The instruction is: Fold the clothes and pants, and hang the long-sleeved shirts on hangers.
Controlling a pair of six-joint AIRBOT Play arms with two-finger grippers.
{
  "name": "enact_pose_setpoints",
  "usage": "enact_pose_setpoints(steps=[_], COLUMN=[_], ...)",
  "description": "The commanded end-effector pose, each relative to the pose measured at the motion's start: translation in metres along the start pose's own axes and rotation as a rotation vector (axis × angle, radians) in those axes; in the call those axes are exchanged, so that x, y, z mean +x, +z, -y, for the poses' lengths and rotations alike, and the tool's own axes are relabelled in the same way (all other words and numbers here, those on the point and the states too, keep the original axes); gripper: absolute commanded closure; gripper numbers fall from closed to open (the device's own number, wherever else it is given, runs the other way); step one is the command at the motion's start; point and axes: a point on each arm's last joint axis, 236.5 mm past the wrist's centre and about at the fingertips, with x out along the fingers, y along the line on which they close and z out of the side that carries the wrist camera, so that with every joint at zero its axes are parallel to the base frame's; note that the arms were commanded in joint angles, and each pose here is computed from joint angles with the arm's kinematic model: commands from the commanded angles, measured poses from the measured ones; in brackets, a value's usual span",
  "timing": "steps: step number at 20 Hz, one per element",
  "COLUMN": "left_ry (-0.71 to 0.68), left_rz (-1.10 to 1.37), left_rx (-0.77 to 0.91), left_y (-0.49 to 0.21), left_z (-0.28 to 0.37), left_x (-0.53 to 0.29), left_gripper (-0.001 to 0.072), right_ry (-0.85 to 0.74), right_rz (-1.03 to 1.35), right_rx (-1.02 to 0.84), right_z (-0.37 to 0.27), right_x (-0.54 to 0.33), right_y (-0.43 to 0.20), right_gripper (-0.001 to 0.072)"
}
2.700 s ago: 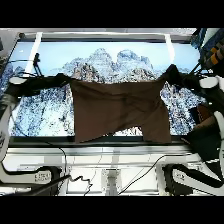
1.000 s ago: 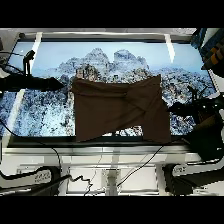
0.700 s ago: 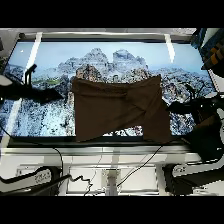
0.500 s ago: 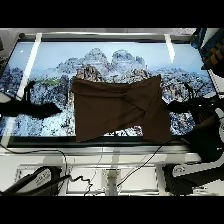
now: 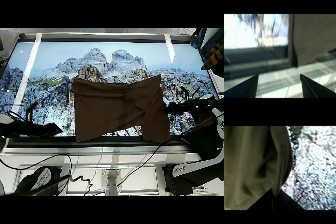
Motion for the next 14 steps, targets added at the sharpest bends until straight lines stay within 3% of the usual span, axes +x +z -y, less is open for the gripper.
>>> enact_pose_setpoints(steps=[1,4,11,14], left_ry=[-0.026,-0.028,0.048,0.046], left_rz=[-0.126,-0.123,-0.083,-0.115], left_rx=[-0.006,0.173,0.396,0.465], left_y=[-0.046,-0.042,-0.026,-0.033], left_z=[-0.002,0.009,0.022,0.033], left_x=[0.030,0.038,0.059,0.066], left_gripper=[0.0157,0.0158,0.0156,0.0086], right_ry=[0.007,0.007,0.012,0.012], right_rz=[-0.006,-0.004,-0.001,-0.001], right_rx=[0.001,0.002,0.005,0.005], right_z=[-0.001,-0.001,-0.002,-0.002], right_x=[0.001,0.001,0.001,0.001], right_y=[-0.001,-0.001,0.000,0.000], right_gripper=[0.0694,0.0694,0.0694,0.0694])
